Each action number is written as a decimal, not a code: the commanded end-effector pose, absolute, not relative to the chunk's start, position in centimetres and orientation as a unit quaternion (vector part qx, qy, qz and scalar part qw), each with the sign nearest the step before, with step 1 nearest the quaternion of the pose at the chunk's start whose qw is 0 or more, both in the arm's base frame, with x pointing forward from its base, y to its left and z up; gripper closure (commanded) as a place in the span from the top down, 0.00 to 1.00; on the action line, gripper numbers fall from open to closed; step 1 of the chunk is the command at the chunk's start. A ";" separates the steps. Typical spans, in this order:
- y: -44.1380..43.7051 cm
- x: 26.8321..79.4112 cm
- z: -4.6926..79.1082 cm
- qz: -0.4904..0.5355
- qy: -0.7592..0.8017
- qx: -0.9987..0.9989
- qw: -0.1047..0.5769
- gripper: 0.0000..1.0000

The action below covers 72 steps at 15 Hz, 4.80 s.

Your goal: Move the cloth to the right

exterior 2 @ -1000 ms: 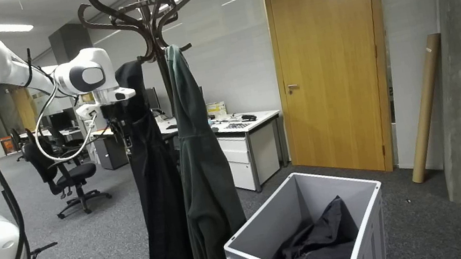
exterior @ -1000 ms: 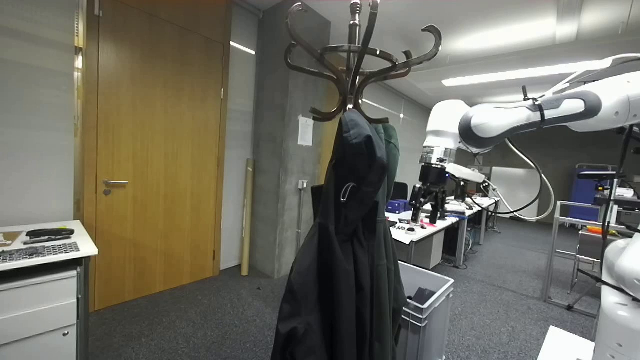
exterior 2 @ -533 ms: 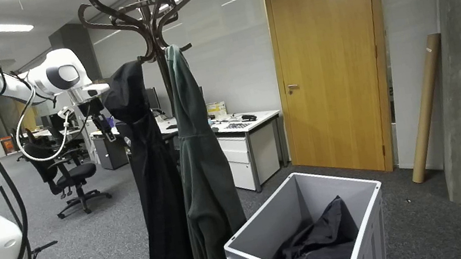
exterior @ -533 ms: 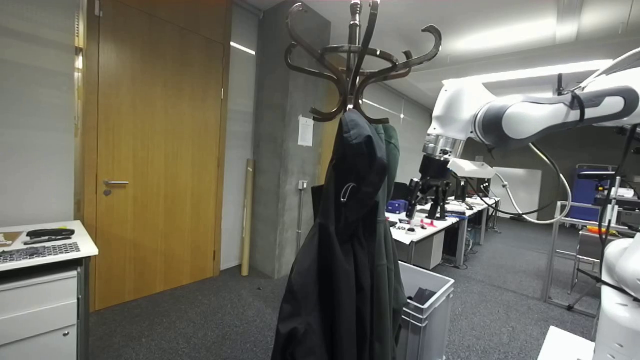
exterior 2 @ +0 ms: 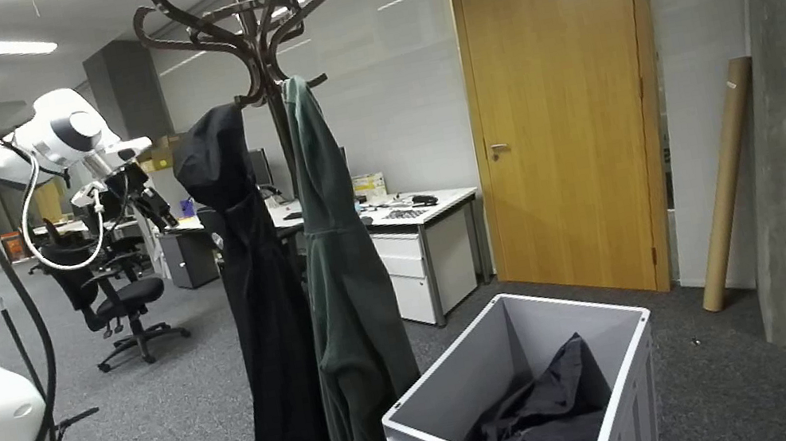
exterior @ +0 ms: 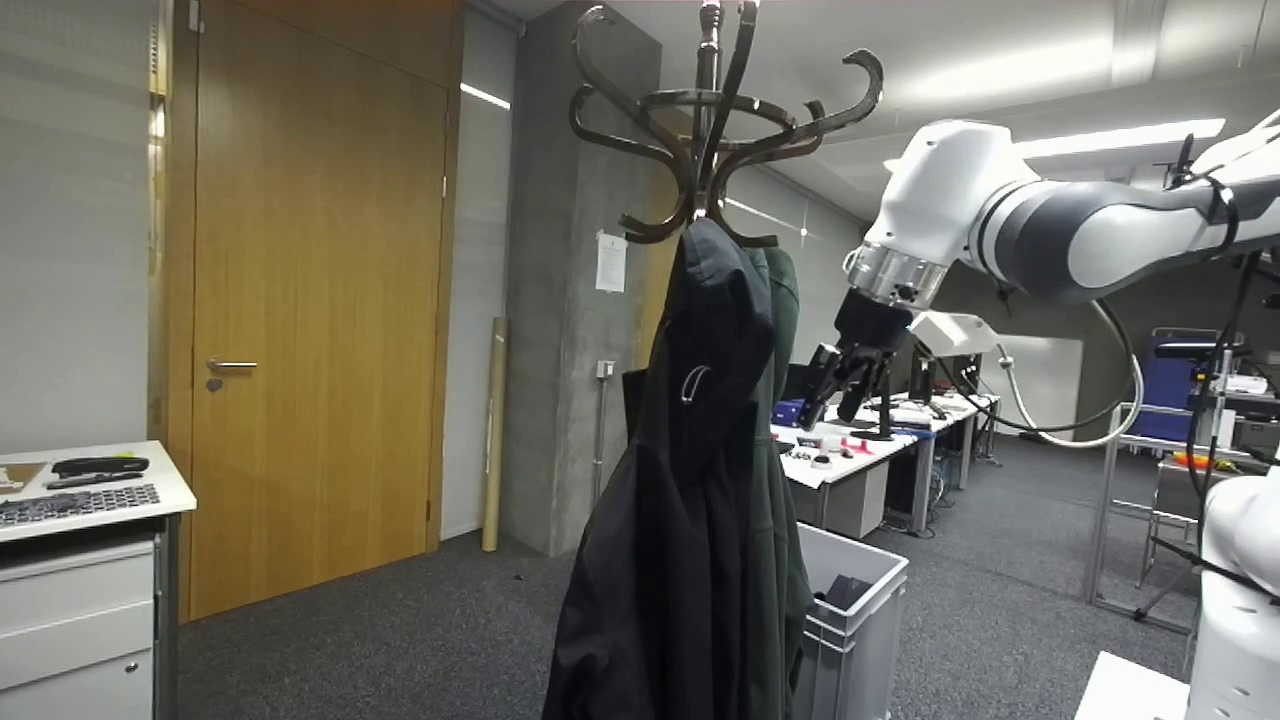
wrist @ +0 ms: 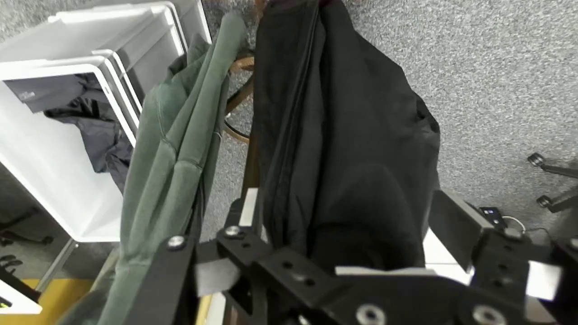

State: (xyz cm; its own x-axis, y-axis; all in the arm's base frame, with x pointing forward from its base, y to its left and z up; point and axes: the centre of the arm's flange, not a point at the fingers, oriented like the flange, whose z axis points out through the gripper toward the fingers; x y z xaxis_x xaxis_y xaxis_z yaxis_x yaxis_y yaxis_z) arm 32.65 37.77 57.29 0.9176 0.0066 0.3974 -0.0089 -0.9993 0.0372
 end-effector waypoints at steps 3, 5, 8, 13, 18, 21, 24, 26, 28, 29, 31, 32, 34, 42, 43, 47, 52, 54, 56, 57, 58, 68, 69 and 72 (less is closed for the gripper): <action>43.8 33.4 58.3 0.302 0.053 0.952 0.009 1.00; 44.9 33.7 58.3 0.332 0.067 0.941 0.007 1.00; 45.8 34.7 58.5 0.376 0.073 0.924 0.012 1.00; 46.2 36.2 59.0 0.431 0.058 0.900 0.034 1.00; 47.2 36.4 60.1 0.484 0.051 0.872 0.050 1.00; 47.7 35.3 61.3 0.498 0.022 0.865 0.060 1.00; 47.6 33.4 63.3 0.480 -0.050 0.873 0.068 1.00; 47.6 32.3 64.9 0.482 -0.093 0.868 0.076 1.00; 47.5 31.7 66.4 0.488 -0.125 0.860 0.080 1.00; 47.4 31.4 67.3 0.491 -0.138 0.856 0.078 1.00; 47.0 31.3 69.1 0.496 -0.160 0.850 0.071 1.00; 46.8 31.5 69.8 0.499 -0.166 0.848 0.067 1.00; 46.2 32.6 71.2 0.501 -0.169 0.847 0.056 1.00; 44.1 37.4 73.3 0.498 -0.195 0.844 0.033 1.00; 44.0 38.0 73.3 0.498 -0.198 0.843 0.033 1.00; 44.5 39.7 73.1 0.502 -0.190 0.844 0.015 1.00; 45.2 40.9 72.8 0.519 -0.173 0.837 -0.012 1.00; 45.2 41.1 72.9 0.528 -0.177 0.830 -0.004 0.95; 45.0 41.3 73.1 0.535 -0.180 0.825 0.001 0.97; 44.9 41.4 73.2 0.536 -0.182 0.825 0.004 0.71; 44.7 41.5 73.2 0.536 -0.184 0.824 0.005 0.72; 44.4 40.8 73.9 0.526 -0.195 0.828 -0.005 0.00; 44.3 40.6 74.0 0.528 -0.195 0.826 -0.005 0.00; 44.0 39.4 74.8 0.532 -0.195 0.824 -0.006 0.00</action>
State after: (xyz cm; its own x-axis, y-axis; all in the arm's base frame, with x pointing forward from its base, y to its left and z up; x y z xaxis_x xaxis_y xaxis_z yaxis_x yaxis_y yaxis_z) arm 40.72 44.15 72.96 0.3768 -0.3037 0.8751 -0.3077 -0.9321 -0.1909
